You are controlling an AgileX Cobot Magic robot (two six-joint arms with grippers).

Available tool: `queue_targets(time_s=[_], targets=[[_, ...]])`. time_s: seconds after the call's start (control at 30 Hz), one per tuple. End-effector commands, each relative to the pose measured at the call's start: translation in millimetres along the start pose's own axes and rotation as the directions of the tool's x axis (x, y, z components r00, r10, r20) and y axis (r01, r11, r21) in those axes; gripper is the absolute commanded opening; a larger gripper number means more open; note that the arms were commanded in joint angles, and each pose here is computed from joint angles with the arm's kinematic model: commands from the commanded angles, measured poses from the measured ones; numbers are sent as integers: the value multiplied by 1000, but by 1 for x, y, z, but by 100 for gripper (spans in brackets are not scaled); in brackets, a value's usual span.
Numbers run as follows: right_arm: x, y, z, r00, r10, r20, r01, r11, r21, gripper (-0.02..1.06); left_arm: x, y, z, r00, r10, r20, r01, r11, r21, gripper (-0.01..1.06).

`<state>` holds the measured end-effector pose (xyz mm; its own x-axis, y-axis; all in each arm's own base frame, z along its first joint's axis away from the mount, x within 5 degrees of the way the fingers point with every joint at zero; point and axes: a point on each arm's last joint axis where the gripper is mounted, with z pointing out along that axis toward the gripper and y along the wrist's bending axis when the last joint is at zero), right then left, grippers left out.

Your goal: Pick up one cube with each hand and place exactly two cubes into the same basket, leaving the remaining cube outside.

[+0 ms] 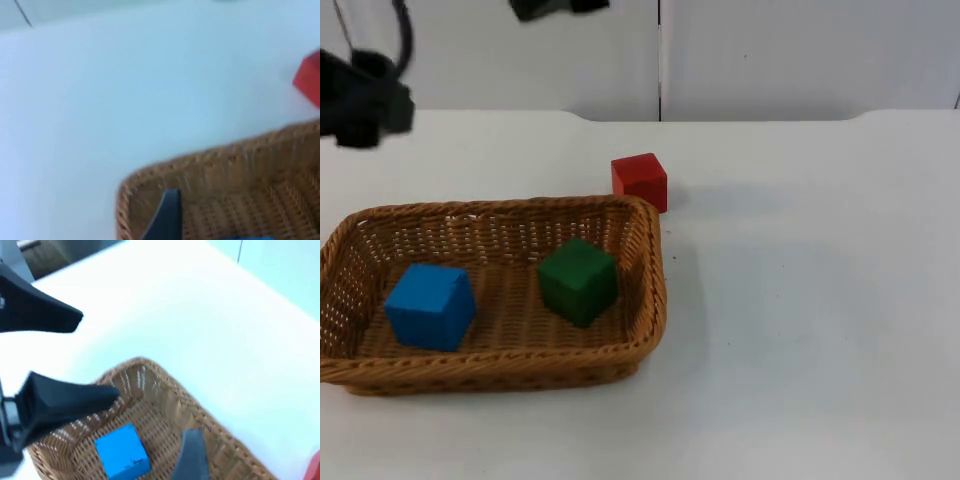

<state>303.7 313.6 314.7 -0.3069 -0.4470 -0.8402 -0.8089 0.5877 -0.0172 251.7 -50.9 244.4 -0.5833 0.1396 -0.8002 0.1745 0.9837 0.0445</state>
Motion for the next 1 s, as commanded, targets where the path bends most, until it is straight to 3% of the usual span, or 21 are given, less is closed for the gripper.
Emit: queue_targets(time_s=[0.0, 0.3, 0.7, 0.97], targets=[[-11, 5, -20, 999, -27, 23, 27, 1000, -7, 61, -7, 4, -21, 999, -22, 45, 23, 1000, -19, 79], [-22, 8, -47, 999, -34, 37, 35, 999, -21, 61, -17, 12, -84, 982, -42, 184, 54, 996, -64, 79], [-20, 10, -52, 999, -37, 1, 37, 998, -40, 61, -13, 14, -104, 975, -121, 186, 135, 989, -60, 79], [-22, 13, -71, 997, -65, -30, 63, 997, -50, 61, -14, 15, -125, 955, -139, 261, 156, 987, -42, 79]])
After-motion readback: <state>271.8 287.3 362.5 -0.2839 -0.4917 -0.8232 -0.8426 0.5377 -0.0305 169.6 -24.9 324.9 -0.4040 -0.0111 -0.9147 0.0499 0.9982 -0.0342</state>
